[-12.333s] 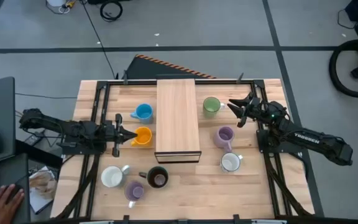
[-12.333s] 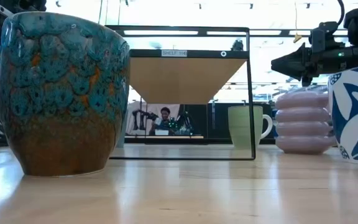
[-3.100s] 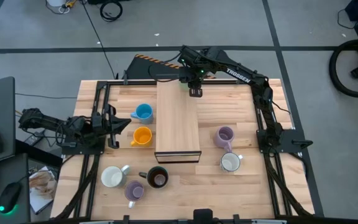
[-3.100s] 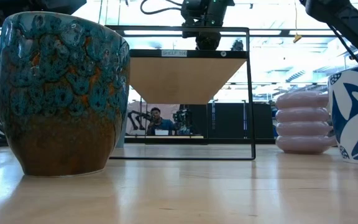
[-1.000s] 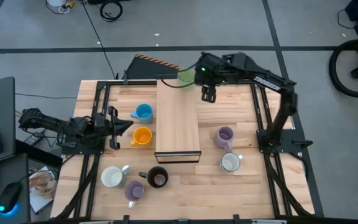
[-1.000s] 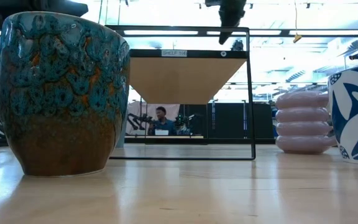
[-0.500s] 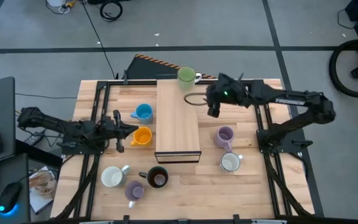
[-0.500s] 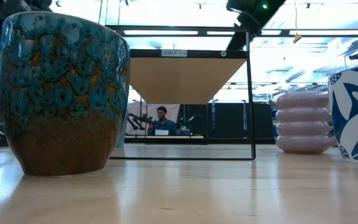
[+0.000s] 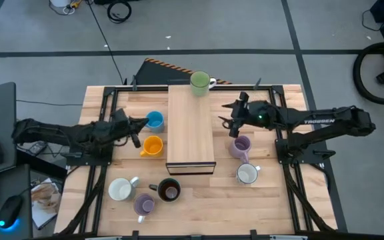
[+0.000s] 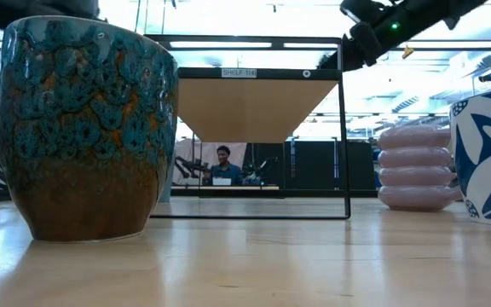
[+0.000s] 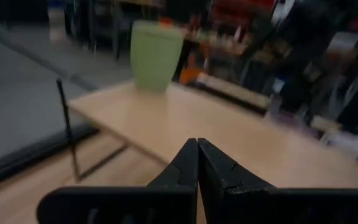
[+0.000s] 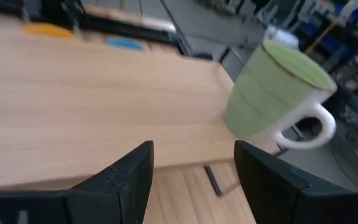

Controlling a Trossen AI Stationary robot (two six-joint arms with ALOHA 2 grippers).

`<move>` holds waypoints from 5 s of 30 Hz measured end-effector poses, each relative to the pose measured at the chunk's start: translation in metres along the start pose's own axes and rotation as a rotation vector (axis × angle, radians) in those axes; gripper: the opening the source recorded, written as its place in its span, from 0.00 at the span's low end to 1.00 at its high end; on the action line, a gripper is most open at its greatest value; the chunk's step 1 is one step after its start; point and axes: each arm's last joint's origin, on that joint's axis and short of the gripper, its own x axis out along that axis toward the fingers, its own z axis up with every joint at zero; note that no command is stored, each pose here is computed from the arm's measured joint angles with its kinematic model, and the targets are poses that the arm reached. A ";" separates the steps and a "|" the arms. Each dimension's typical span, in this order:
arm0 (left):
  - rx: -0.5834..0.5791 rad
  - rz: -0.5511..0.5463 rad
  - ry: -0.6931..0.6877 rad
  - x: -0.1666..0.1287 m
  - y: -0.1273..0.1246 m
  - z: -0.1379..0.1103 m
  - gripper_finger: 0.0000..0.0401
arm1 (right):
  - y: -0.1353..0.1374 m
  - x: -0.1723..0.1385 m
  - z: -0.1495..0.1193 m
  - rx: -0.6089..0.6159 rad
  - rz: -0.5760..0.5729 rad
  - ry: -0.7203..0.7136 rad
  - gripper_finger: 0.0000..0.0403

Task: Place coffee mugs
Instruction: Put the blue mug on the shelf

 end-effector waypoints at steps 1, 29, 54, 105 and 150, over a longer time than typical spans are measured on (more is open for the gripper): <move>-0.001 0.015 0.038 0.003 0.001 0.003 0.02 | 0.002 -0.001 -0.003 0.004 0.000 -0.019 0.57; 0.155 0.059 0.826 0.089 0.006 0.022 0.19 | 0.038 -0.011 -0.042 -0.057 0.055 -0.118 0.57; 0.483 -0.033 1.107 0.132 0.017 0.004 0.38 | 0.049 -0.013 -0.041 -0.032 0.120 -0.128 0.57; 1.162 -0.063 0.999 0.142 -0.003 0.138 0.09 | 0.049 -0.011 -0.040 -0.011 0.127 -0.142 0.57; 1.108 -0.196 0.879 0.199 0.018 0.123 0.10 | 0.049 -0.011 -0.040 0.000 0.128 -0.142 0.57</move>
